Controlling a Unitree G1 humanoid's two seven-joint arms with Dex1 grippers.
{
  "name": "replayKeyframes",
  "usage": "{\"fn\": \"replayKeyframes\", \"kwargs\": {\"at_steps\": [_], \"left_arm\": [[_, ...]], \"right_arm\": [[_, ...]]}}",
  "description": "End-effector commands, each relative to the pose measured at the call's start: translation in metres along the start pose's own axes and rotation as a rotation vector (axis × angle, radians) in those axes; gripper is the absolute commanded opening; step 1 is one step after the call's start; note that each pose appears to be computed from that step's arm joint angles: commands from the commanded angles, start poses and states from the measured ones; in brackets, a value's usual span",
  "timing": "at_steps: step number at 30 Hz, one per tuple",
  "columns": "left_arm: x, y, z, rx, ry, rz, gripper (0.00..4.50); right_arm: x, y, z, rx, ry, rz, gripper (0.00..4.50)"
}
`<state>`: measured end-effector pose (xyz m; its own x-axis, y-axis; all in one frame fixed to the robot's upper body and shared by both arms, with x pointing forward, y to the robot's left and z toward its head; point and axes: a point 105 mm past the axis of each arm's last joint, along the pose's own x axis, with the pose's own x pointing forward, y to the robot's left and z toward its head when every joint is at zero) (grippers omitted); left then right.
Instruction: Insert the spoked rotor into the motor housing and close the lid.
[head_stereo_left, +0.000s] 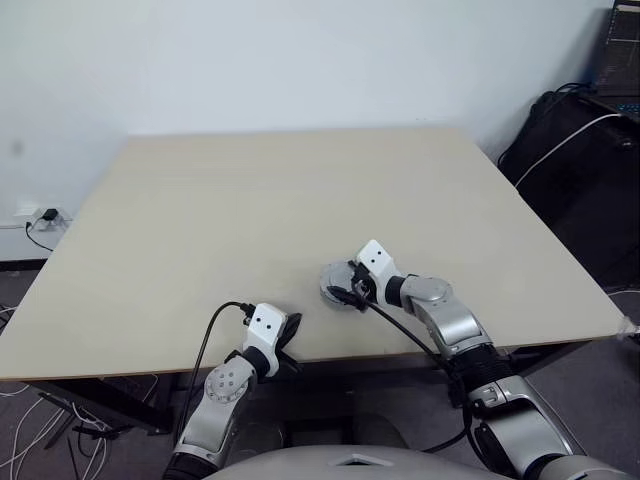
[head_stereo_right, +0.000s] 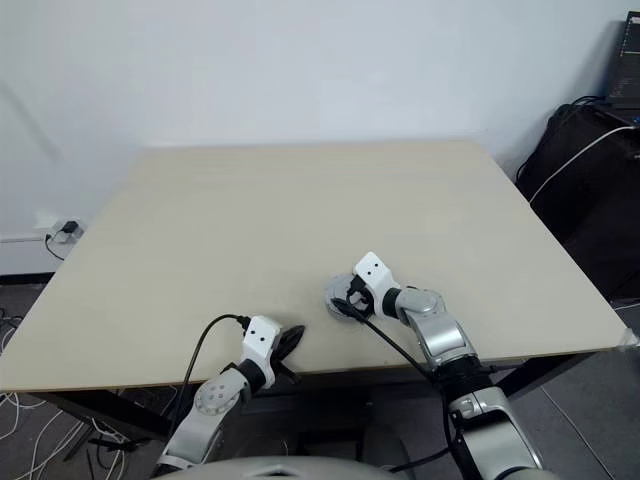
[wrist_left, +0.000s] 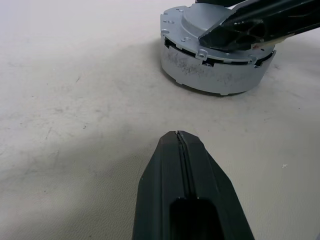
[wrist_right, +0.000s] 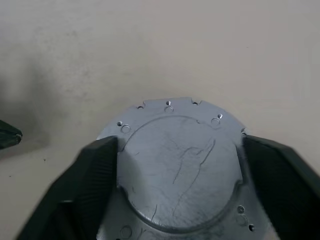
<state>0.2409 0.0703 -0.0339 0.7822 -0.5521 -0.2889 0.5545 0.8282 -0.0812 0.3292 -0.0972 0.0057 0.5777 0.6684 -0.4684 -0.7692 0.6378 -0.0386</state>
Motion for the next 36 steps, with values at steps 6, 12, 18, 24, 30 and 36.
{"fn": "replayKeyframes", "kwargs": {"at_steps": [6,12,18,24,30,36], "left_arm": [[0.003,0.0,0.019,0.025,-0.068,-0.009,0.0],[0.004,-0.001,0.019,0.025,-0.067,-0.017,0.0],[0.003,0.0,0.018,0.021,-0.067,-0.012,0.0],[0.003,0.0,0.018,0.021,-0.067,-0.006,0.0],[0.003,0.001,0.018,0.022,-0.067,-0.006,0.0],[0.003,0.0,0.018,0.022,-0.067,-0.007,0.0]], "right_arm": [[-0.011,-0.007,0.01,0.002,-0.038,-0.026,3.2],[-0.013,-0.004,0.006,-0.005,0.0,0.001,3.2],[-0.01,-0.001,0.003,-0.009,0.018,0.011,3.2],[-0.007,0.003,0.001,-0.008,0.058,0.055,3.2],[-0.007,0.006,0.0,0.0,0.088,0.078,3.2],[-0.007,0.003,-0.001,-0.016,0.097,0.054,3.2]]}}
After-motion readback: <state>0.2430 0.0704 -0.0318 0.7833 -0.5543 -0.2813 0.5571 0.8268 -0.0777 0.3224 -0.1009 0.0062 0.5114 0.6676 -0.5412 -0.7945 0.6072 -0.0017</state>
